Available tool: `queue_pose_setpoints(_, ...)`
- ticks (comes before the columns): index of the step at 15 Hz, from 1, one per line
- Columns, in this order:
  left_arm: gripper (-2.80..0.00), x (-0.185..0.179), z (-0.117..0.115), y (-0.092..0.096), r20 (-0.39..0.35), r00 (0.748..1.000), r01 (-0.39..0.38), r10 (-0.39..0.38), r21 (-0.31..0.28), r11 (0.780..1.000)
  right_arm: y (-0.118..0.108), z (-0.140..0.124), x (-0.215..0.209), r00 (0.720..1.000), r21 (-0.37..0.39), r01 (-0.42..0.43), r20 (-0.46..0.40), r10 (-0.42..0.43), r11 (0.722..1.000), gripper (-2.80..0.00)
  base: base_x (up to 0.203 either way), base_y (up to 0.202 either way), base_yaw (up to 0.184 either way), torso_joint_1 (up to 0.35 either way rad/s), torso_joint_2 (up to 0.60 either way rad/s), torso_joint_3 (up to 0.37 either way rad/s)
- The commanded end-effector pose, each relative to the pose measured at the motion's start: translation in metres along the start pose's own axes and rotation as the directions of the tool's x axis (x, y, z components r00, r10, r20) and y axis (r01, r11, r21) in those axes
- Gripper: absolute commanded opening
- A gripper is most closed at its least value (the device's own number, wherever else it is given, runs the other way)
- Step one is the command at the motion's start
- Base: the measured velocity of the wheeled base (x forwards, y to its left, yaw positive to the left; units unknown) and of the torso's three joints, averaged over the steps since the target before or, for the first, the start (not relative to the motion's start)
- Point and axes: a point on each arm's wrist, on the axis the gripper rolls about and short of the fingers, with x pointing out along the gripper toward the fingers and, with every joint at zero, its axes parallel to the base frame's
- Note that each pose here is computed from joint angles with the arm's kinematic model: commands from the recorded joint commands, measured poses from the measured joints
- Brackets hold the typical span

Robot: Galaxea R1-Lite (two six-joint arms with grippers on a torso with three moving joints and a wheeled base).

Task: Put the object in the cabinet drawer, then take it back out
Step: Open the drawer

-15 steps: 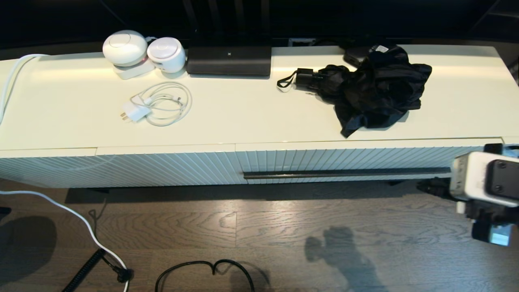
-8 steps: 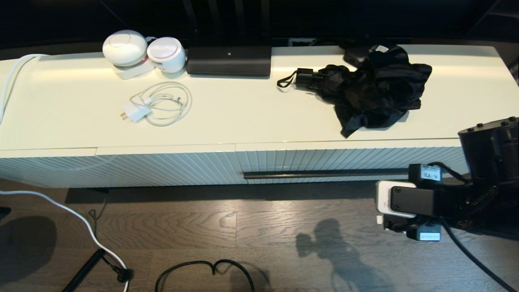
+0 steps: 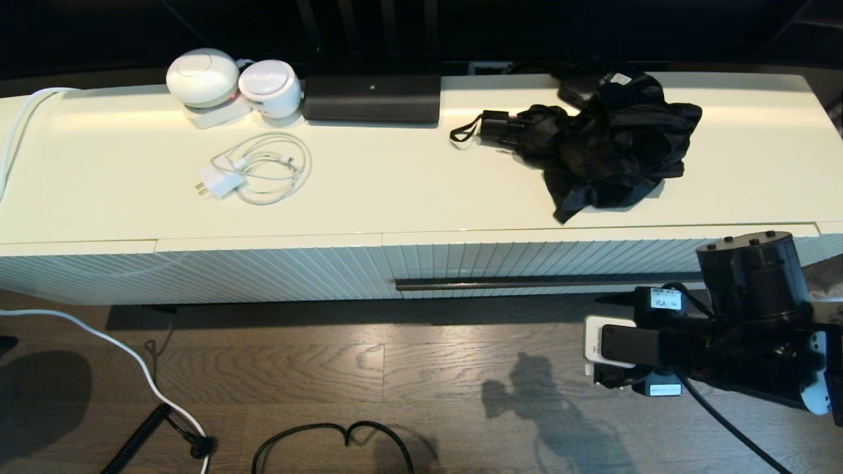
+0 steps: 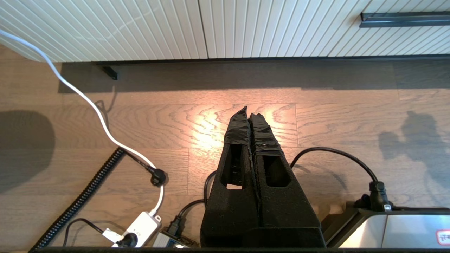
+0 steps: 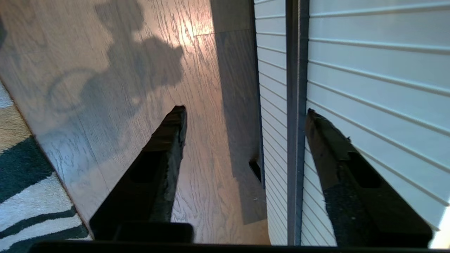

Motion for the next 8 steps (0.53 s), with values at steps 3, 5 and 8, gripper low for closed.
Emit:
queue_pose_setpoints(3,-2.8,0.0,0.0,0.0,0.002,1.0,0.0,0.0,0.0,1.0,0.014,-0.005,0.016,0.999,-0.011,-0.035,-0.019,0.035,0.999,0.0,0.0,0.0,0.0,0.0,0.0,0.0)
queue_pose_setpoints(5,-2.8,0.0,0.0,0.0,0.004,1.0,0.0,0.0,0.0,1.0,0.015,-0.004,0.026,1.0,-0.006,-0.01,0.0,0.01,1.0,0.0,0.0,0.0,0.0,0.0,0.0,0.0)
queue_pose_setpoints(8,-2.8,0.0,0.0,0.0,0.002,1.0,-0.002,0.002,-0.001,1.0,0.023,-0.008,0.032,1.0,-0.001,-0.018,0.002,0.018,1.0,0.0,0.0,0.0,0.0,0.0,0.0,0.0)
